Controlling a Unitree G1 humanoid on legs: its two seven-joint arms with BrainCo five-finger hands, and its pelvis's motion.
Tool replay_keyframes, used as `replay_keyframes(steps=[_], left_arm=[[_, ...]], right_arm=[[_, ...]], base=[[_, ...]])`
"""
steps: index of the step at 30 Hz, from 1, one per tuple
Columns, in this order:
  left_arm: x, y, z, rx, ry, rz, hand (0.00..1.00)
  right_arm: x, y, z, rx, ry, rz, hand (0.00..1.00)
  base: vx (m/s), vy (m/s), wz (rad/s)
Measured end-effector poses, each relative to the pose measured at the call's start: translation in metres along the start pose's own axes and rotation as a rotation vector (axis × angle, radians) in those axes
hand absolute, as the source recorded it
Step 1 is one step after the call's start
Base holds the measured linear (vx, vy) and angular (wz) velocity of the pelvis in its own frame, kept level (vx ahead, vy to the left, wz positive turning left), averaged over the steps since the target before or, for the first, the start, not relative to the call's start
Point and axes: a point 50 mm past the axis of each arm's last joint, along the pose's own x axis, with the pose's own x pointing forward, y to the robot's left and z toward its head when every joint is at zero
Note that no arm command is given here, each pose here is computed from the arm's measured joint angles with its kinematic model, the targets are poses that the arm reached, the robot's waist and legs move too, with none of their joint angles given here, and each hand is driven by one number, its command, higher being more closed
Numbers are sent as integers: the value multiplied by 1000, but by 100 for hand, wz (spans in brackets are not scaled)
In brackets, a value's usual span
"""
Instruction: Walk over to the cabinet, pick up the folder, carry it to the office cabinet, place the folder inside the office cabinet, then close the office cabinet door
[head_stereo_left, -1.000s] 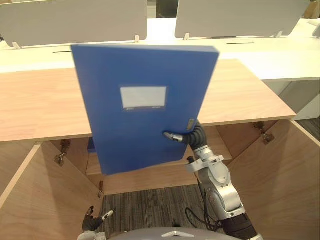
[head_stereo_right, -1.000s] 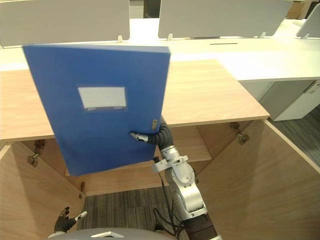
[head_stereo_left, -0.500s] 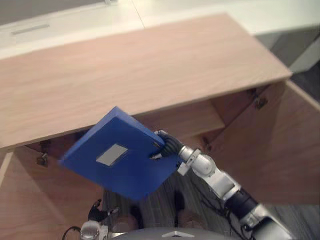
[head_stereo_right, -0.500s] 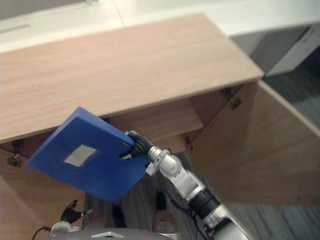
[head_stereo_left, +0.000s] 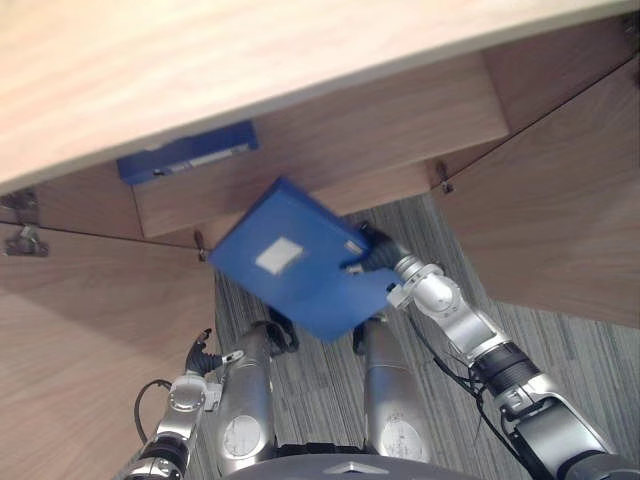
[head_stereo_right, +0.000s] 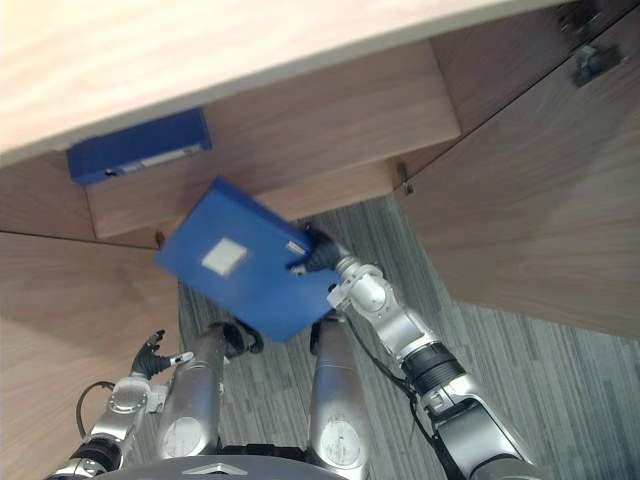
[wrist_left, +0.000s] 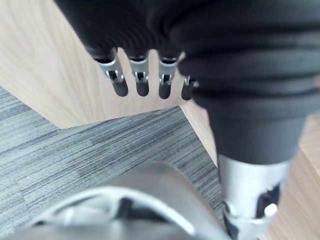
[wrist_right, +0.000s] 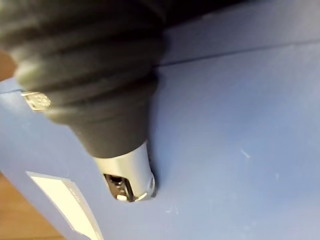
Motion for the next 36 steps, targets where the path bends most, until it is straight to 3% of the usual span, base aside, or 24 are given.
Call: replay_keyframes(steps=[8,15,28,36], left_arm=[[6,16,46,-113,-189,70,0],[14,9,104,-220,-356,87,0],[12,4,116,-287,-387,96,0],[13,5,117,-351,-370,150,0]], right_arm=[[8,-75,33,272,-163,-431,100],[26,-124,54,521,-281,-610,100],[59,-156,54,1002,-279,-785,100],[53,-184,61,1295,-377,-1012,100]], base=[[-32,-61,2],[-36,-39,15],[-50,-25,7],[-61,-42,15]])
